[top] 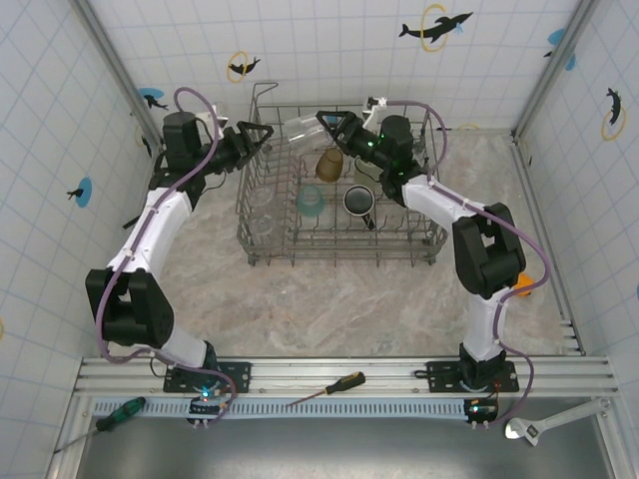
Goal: Load the cups into the dish rack
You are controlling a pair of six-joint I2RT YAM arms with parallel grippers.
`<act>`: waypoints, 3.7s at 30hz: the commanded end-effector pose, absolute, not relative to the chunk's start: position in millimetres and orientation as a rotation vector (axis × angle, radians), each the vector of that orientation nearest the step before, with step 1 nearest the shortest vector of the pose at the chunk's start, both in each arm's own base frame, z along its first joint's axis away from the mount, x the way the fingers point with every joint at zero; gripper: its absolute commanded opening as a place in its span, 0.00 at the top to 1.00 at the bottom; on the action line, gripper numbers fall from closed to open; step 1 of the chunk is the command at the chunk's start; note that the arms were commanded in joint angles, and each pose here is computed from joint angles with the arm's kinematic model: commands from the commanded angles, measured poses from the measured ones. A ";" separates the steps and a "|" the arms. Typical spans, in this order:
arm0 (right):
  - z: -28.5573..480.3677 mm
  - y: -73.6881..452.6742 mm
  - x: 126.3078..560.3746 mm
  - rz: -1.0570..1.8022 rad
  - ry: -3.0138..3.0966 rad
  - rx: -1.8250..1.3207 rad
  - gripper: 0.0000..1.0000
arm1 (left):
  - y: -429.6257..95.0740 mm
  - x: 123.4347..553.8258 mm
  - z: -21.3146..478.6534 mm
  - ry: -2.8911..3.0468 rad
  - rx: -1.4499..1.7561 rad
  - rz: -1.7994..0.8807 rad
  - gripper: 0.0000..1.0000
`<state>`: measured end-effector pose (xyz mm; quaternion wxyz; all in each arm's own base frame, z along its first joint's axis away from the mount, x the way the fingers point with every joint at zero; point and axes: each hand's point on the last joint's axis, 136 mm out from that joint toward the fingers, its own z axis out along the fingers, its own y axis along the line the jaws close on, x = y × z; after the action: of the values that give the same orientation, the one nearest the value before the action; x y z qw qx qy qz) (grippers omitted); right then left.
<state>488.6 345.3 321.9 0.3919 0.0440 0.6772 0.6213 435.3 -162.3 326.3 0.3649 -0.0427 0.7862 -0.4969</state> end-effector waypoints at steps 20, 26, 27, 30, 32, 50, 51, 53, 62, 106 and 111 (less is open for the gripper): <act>322.4 413.5 500.4 1.126 1.787 -0.225 0.54 | -37.6 441.5 286.3 2.021 -0.465 -0.924 0.10; 311.2 432.7 502.6 1.005 1.792 -0.299 0.54 | -30.9 442.4 261.8 2.060 -0.477 -0.871 0.10; 308.5 434.6 503.9 0.992 1.793 -0.303 0.53 | -30.0 442.1 258.1 2.063 -0.479 -0.861 0.10; 298.4 436.9 511.8 0.945 1.815 -0.278 0.54 | -26.5 439.6 245.4 2.066 -0.489 -0.830 0.09; 288.7 438.0 518.3 0.911 1.850 -0.271 0.56 | -24.1 438.2 234.8 2.076 -0.497 -0.806 0.09; 244.1 460.6 519.7 0.748 1.893 -0.335 0.56 | -16.2 423.9 188.2 2.159 -0.501 -0.704 0.09; 243.9 461.5 519.8 0.744 1.892 -0.335 0.55 | -14.7 423.2 190.8 2.152 -0.499 -0.691 0.09; 243.4 463.6 520.0 0.742 1.888 -0.334 0.55 | -12.0 417.3 181.2 2.168 -0.511 -0.663 0.09; 225.0 474.0 515.4 0.713 1.909 -0.333 0.55 | -15.9 417.0 180.5 2.174 -0.497 -0.687 0.04; 185.6 498.8 501.2 0.702 2.004 -0.360 0.26 | -16.5 416.0 177.0 2.187 -0.511 -0.696 0.03; 198.5 502.7 498.6 0.771 1.989 -0.342 0.22 | -16.7 415.5 176.9 2.188 -0.511 -0.695 0.03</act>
<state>499.2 489.9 161.2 0.4520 -0.1475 0.8364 0.2726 418.1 -17.0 175.4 0.3836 -0.2051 0.8586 -0.2713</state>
